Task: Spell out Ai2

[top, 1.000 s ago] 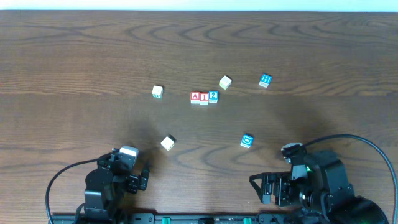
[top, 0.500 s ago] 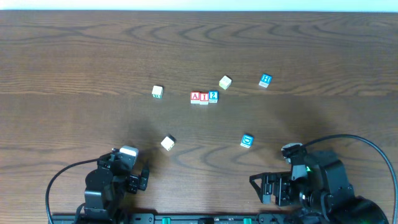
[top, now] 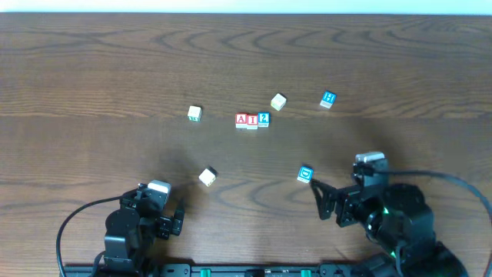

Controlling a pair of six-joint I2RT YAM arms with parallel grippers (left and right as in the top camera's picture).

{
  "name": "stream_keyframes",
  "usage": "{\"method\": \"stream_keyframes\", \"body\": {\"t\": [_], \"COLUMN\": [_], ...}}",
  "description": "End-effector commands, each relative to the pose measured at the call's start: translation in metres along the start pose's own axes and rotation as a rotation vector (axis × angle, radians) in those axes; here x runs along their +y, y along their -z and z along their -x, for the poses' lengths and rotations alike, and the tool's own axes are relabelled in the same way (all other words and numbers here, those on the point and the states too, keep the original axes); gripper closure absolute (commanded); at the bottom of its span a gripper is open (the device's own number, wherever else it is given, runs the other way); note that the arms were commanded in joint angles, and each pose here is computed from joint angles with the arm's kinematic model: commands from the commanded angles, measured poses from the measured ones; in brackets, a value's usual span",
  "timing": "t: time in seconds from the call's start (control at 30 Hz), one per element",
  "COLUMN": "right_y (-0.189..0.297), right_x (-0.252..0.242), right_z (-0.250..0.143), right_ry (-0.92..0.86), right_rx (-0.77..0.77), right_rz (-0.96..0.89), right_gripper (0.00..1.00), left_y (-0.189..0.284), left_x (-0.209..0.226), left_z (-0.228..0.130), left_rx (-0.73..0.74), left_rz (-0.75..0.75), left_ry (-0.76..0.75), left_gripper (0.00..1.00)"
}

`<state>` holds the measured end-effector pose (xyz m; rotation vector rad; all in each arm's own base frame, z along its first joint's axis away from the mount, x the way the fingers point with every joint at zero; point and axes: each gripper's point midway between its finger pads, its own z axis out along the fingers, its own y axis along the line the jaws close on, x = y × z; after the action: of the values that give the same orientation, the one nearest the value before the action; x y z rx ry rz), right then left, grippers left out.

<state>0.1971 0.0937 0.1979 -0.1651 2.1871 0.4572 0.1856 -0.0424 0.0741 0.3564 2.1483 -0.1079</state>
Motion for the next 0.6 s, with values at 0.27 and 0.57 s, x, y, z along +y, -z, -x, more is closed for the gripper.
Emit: {"method": "stream_keyframes", "body": {"t": [0.27,0.57], "right_y": [-0.019,-0.035], "right_x": [-0.039,-0.055], "right_z": [-0.054,-0.088], "right_ry": [0.454,0.434], "right_rx": [-0.064,-0.052], "right_rz": [-0.057,-0.084], "right_gripper": [0.01,0.01], "left_y": [-0.001,-0.001], "left_x": [0.002,0.002], "left_z": [-0.002,-0.002], "left_rx": [0.004,0.003], "left_rz": [0.013,0.013], "left_ry": [0.008,0.008], "left_gripper": [0.05,0.05]}}
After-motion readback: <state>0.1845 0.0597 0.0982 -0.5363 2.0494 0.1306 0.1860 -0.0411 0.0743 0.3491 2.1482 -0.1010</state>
